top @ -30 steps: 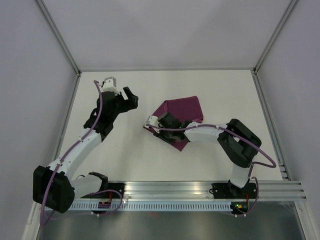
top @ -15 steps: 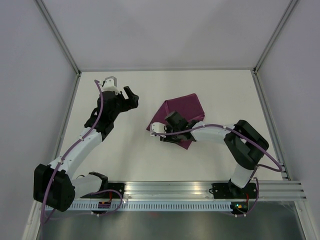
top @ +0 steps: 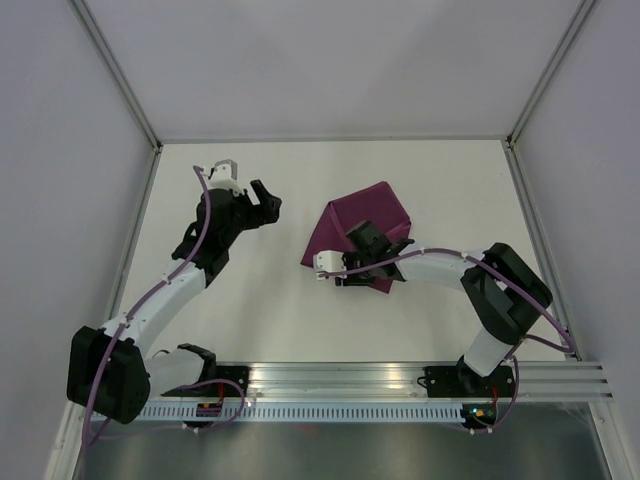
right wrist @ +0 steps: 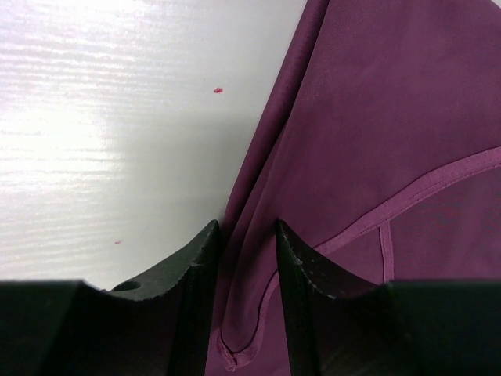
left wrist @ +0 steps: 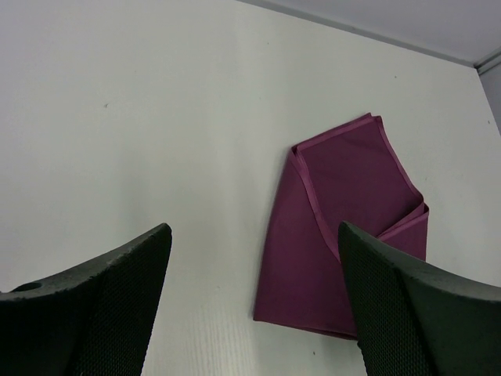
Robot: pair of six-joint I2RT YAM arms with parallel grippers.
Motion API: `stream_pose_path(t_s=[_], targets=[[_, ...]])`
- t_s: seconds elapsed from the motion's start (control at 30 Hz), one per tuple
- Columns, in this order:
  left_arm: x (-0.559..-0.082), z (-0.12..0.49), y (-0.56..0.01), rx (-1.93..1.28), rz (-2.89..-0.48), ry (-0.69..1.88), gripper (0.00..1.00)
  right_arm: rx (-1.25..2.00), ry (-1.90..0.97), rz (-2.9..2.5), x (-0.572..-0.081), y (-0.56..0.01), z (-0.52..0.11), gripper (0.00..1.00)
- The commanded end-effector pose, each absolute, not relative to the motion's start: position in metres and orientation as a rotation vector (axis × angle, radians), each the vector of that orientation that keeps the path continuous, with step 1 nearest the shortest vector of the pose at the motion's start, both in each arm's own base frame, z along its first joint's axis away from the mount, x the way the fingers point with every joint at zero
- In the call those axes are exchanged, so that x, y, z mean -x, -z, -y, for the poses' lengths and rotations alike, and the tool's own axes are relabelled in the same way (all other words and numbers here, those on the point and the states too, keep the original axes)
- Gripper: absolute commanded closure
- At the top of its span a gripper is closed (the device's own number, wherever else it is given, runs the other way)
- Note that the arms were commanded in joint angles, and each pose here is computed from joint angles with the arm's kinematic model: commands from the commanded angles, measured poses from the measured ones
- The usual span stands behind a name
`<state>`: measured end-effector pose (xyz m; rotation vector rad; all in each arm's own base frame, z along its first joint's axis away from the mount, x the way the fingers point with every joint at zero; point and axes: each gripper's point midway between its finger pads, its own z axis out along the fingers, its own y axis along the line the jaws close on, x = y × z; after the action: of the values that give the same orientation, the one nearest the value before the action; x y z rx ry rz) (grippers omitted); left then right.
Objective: Fold the napkin, place the utensils inside, and roll it up
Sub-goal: Roll the napkin with the utensil
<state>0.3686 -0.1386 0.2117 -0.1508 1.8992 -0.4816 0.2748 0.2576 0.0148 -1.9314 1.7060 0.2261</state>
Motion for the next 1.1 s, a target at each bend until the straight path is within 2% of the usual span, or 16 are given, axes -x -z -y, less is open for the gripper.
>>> stream_pose_path(t_s=[0.0,0.33,0.4,0.47,0.63,0.8,1.07], targets=[[-0.364,0.143,-0.215,0.083,-1.842,0.513,0.10,2.132,-0.261,-1.887,-0.223,0.034,-0.202,0.58],[-0.358,0.158,-0.216,-0.032,-1.756,0.469,0.13,2.112,-0.256,-1.921,-0.219,0.041,-0.189,0.69],[-0.355,0.159,-0.220,-0.028,-1.711,0.463,0.13,2.114,-0.283,-1.931,-0.216,0.041,-0.188,0.73],[-0.353,0.160,-0.224,-0.031,-1.659,0.475,0.13,2.098,-0.320,-1.944,-0.215,0.040,-0.188,0.81],[-0.351,0.165,-0.236,-0.076,-1.554,0.446,0.13,2.099,-0.389,-1.982,-0.211,0.041,-0.182,0.89],[-0.336,0.175,-0.267,-0.138,-1.334,0.406,0.14,2.120,-0.541,-2.029,-0.202,0.040,-0.180,0.91],[-0.331,0.175,-0.257,-0.167,-1.285,0.357,0.16,2.042,-0.669,-2.154,-0.210,0.039,-0.174,0.91]])
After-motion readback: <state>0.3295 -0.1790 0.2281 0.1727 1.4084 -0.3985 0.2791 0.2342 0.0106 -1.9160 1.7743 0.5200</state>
